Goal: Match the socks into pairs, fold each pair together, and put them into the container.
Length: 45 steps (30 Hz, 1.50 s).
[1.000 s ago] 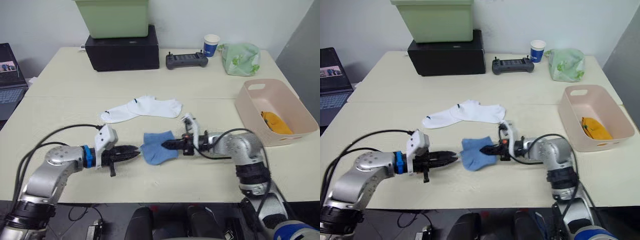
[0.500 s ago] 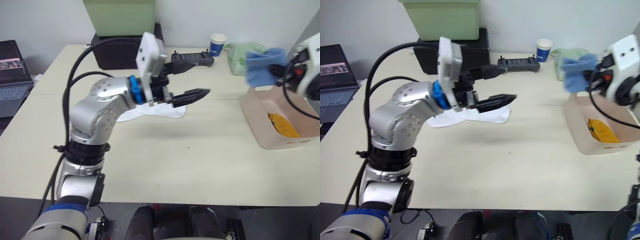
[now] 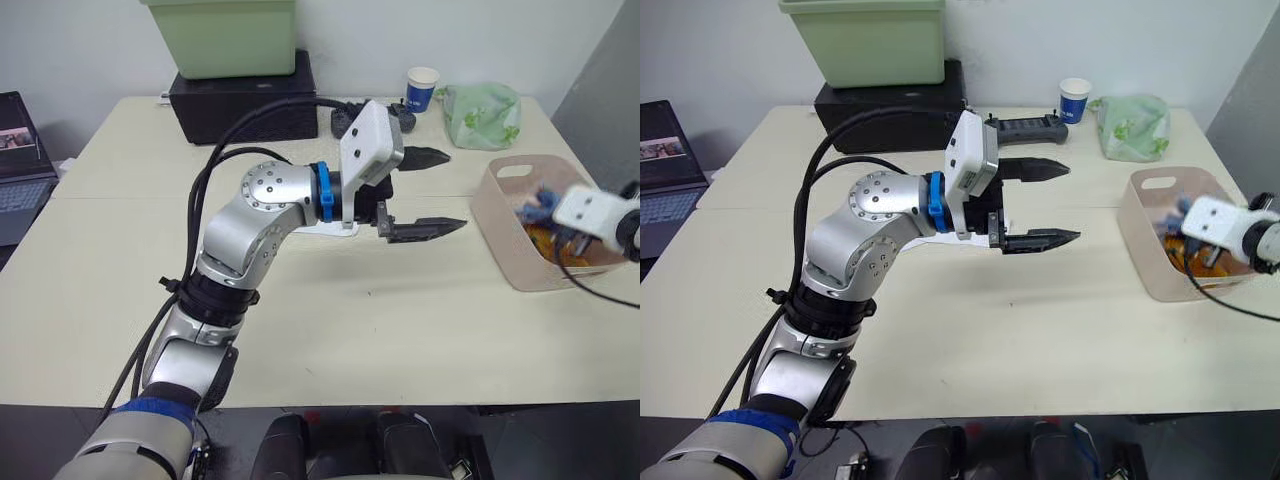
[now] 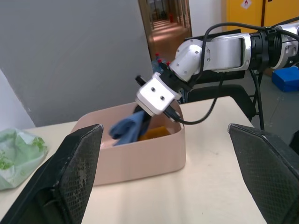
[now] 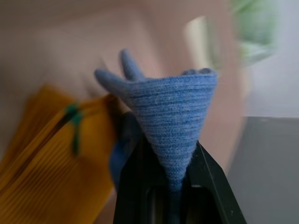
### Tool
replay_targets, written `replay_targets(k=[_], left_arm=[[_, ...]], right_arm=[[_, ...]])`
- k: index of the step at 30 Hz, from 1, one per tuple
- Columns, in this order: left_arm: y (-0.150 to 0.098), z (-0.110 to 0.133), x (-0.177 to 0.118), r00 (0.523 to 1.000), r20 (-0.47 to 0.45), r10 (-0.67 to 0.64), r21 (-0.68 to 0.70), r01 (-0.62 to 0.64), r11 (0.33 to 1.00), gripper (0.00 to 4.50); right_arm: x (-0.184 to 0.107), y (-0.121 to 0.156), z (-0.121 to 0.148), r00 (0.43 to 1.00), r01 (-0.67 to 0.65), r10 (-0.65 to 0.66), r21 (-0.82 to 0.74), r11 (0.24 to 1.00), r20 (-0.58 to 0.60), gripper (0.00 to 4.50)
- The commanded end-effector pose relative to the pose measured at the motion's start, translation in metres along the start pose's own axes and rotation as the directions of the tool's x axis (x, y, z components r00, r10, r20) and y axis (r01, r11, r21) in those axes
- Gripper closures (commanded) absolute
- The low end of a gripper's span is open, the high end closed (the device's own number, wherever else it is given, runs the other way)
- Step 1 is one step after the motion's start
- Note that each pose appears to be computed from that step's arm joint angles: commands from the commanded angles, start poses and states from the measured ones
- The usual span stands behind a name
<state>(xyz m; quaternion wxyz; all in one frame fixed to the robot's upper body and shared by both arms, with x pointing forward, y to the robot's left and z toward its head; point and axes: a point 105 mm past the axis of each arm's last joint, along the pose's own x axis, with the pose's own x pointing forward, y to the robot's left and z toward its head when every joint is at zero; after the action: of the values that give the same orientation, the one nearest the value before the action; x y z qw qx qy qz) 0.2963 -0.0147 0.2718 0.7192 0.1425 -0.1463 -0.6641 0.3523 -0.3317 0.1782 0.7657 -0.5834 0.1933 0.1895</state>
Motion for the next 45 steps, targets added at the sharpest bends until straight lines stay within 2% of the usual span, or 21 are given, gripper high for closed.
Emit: replay_targets(k=[1,2,3,7,12,17,19,20,22,25,28,30,31,34,38,43,45], left_arm=[[-0.003,0.008,-0.004,1.000,0.016,0.016,0.037,-0.016,0.999,0.05],[-0.004,0.008,-0.005,1.000,0.014,0.019,0.037,-0.020,0.999,0.05],[-0.004,0.008,-0.005,1.000,0.013,0.024,0.037,-0.025,0.999,0.00],[-0.003,0.008,-0.006,0.999,0.014,0.035,0.032,-0.036,0.999,0.00],[0.002,0.006,-0.009,0.999,0.006,0.045,0.035,-0.045,0.998,0.00],[0.005,0.007,-0.009,0.999,0.009,0.049,0.043,-0.049,0.998,0.00],[0.005,0.006,-0.008,0.999,0.006,0.053,0.048,-0.053,0.997,0.00],[0.005,0.006,-0.007,0.999,0.006,0.053,0.050,-0.053,0.997,0.00],[0.004,0.006,-0.006,0.999,0.008,0.053,0.048,-0.053,0.997,0.00],[0.003,0.008,-0.005,0.999,0.014,0.051,0.045,-0.051,0.998,0.00],[0.002,0.010,-0.006,0.999,0.015,0.051,0.044,-0.052,0.998,0.00],[0.003,0.009,-0.008,0.998,0.007,0.055,0.045,-0.055,0.997,0.00],[0.003,0.008,-0.008,0.998,0.003,0.057,0.045,-0.057,0.997,0.00],[0.003,0.007,-0.009,0.998,-0.002,0.063,0.043,-0.063,0.997,0.00],[0.004,0.006,-0.010,0.997,-0.007,0.079,0.044,-0.079,0.996,0.00],[0.007,0.005,-0.015,0.995,-0.014,0.103,0.039,-0.103,0.994,0.00],[0.011,-0.001,-0.023,0.990,-0.038,0.134,0.021,-0.133,0.991,0.00]], right_arm=[[-0.013,-0.012,0.002,0.999,-0.040,0.039,-0.037,0.999,-0.003,4.50],[-0.015,-0.012,0.003,0.998,-0.056,0.056,-0.047,0.997,-0.005,4.50],[-0.017,-0.015,0.004,0.998,-0.059,0.059,-0.046,0.997,0.002,3.82],[-0.027,-0.021,0.010,0.994,-0.105,0.105,-0.020,0.994,0.020,2.52],[-0.057,-0.043,0.022,0.986,-0.165,0.165,-0.043,0.985,-0.001,0.74],[-0.075,-0.071,0.024,0.991,-0.121,0.116,-0.084,0.989,-0.061,0.74],[-0.067,-0.077,0.025,0.996,-0.074,0.069,-0.092,0.993,-0.051,0.74],[-0.062,-0.080,0.026,0.998,-0.046,0.043,-0.079,0.996,-0.038,0.91],[-0.052,-0.079,0.024,0.999,-0.030,0.027,-0.077,0.997,-0.028,1.37],[-0.034,-0.072,0.020,1.000,-0.017,0.016,-0.056,0.998,-0.014,2.48],[-0.016,-0.050,0.014,0.996,-0.085,0.085,-0.007,0.996,-0.001,3.55],[0.001,-0.021,0.002,0.983,-0.179,0.180,0.032,0.983,-0.024,4.31],[0.008,-0.010,-0.003,0.977,-0.209,0.211,0.050,0.977,-0.033,4.43],[0.019,0.005,-0.018,0.970,-0.228,0.233,0.074,0.971,-0.072,4.43],[0.020,0.002,-0.023,0.974,-0.204,0.210,0.070,0.976,-0.083,4.43],[0.011,-0.027,-0.011,0.994,-0.104,0.106,0.052,0.993,-0.038,4.43],[-0.001,-0.058,0.003,1.000,0.005,-0.005,0.042,0.999,0.001,4.43]])
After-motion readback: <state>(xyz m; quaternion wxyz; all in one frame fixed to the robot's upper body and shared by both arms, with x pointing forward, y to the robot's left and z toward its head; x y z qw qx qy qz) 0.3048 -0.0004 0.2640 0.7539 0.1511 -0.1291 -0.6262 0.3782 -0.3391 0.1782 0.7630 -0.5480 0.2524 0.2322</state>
